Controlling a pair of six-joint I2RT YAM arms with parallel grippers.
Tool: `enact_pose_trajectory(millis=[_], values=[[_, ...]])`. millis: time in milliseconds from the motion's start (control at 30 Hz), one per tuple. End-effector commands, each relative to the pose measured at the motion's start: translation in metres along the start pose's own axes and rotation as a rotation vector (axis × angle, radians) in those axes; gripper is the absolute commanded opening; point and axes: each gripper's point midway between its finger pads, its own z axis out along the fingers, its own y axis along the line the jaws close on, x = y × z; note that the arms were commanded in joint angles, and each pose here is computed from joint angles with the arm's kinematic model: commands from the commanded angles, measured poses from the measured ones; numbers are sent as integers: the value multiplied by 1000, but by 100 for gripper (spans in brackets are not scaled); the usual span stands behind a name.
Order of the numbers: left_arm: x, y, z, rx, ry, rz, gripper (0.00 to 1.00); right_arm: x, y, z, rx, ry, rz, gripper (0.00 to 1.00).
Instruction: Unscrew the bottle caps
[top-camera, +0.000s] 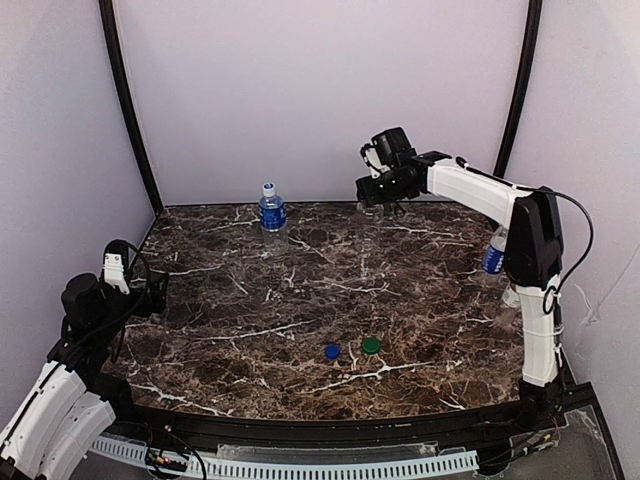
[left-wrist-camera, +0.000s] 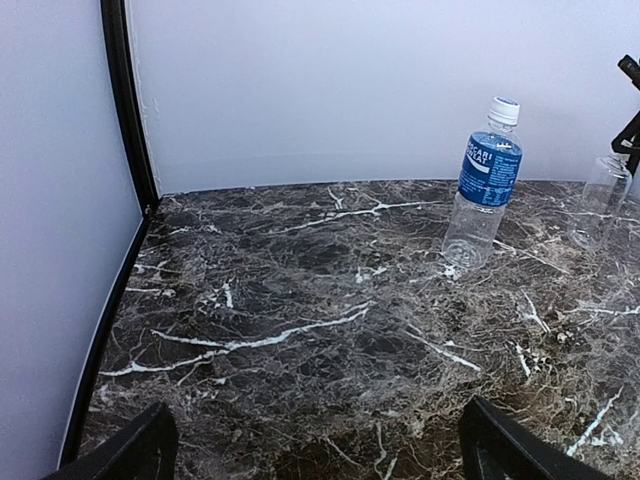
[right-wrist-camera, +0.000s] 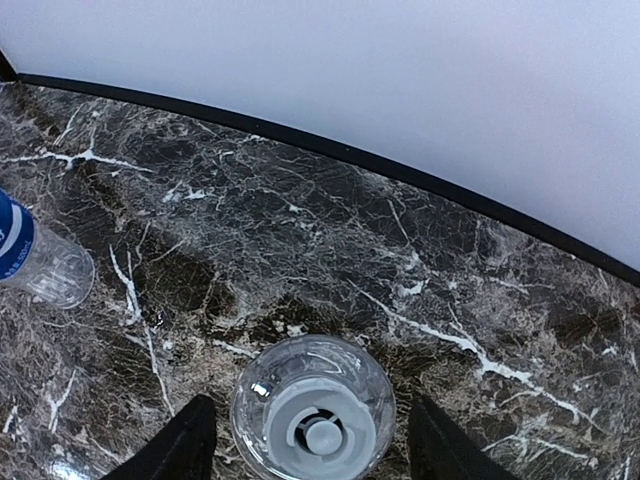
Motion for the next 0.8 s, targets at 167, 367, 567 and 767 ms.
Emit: enact_pose_trajectory(millis=[167, 367, 567, 767], values=[[6, -7, 2, 46, 4, -5, 99, 11, 6, 18, 3, 30, 1, 43], [6, -9, 3, 56, 5, -5, 99, 9, 5, 14, 7, 25, -8, 5], [4, -17, 2, 102, -8, 4, 99, -3, 7, -21, -20, -16, -36, 0], [-2, -38, -2, 229, -31, 11, 98, -16, 59, -97, -280, -104, -122, 0]])
